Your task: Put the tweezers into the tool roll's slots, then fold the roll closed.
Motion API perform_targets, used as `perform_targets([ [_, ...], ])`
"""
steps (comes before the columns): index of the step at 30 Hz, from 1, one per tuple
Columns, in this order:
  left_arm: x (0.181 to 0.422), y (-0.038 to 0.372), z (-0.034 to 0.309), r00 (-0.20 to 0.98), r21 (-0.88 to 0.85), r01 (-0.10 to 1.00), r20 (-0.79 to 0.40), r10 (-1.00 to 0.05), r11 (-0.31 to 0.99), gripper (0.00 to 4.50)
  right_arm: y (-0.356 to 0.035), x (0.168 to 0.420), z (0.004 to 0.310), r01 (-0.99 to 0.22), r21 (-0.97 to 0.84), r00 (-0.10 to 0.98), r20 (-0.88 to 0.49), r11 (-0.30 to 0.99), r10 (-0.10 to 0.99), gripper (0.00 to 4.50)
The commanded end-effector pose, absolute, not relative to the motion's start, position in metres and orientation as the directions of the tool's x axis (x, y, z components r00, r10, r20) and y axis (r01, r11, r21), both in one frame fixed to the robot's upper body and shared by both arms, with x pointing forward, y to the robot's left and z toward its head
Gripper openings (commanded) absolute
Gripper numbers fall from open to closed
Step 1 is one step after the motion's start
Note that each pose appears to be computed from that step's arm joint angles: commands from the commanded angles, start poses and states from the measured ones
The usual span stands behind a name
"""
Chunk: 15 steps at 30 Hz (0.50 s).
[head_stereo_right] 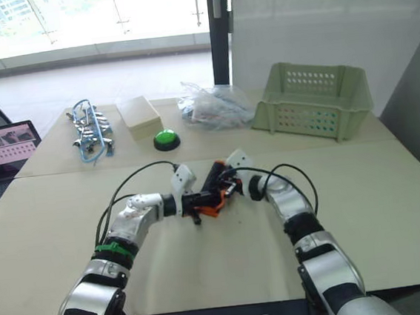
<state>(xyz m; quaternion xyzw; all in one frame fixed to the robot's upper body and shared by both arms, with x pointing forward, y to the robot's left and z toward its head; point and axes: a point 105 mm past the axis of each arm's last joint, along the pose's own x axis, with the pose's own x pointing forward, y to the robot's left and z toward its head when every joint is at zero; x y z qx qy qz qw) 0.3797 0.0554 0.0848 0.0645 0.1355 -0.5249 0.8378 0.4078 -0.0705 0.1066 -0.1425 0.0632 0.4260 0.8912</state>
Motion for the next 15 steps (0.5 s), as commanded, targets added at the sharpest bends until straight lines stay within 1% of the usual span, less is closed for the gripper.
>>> perform_targets([
  [1, 0.363, 0.072, 0.040, 0.370, -0.100, 0.886, -0.437, -0.820, 0.453, 0.06, -0.063, 0.397, 0.118, -0.816, -0.196, 0.574, -0.174, 0.543, 0.800, 0.00],
  [2, 0.362, 0.074, 0.038, 0.369, -0.103, 0.885, -0.441, -0.818, 0.455, 0.06, -0.064, 0.396, 0.118, -0.819, -0.194, 0.570, -0.173, 0.540, 0.803, 0.00],
  [5, 0.359, 0.081, 0.037, 0.378, -0.104, 0.879, -0.445, -0.812, 0.466, 0.06, -0.072, 0.401, 0.090, -0.792, -0.190, 0.610, -0.282, 0.580, 0.741, 0.00],
  [8, 0.359, 0.081, 0.037, 0.384, -0.105, 0.875, -0.444, -0.810, 0.472, 0.06, -0.071, 0.406, 0.078, -0.770, -0.134, 0.631, -0.304, 0.624, 0.714, 0.00],
  [10, 0.358, 0.081, 0.038, 0.385, -0.108, 0.873, -0.442, -0.810, 0.475, 0.06, -0.073, 0.412, 0.069, -0.747, -0.174, 0.656, -0.352, 0.642, 0.667, 0.00],
  [13, 0.357, 0.081, 0.037, 0.386, -0.114, 0.871, -0.442, -0.810, 0.477, 0.06, -0.075, 0.426, 0.071, -0.695, -0.203, 0.708, -0.360, 0.690, 0.608, 0.00],
  [15, 0.356, 0.082, 0.036, 0.386, -0.118, 0.870, -0.442, -0.810, 0.479, 0.06, -0.074, 0.433, 0.076, -0.676, -0.221, 0.727, -0.354, 0.703, 0.588, 0.00],
])
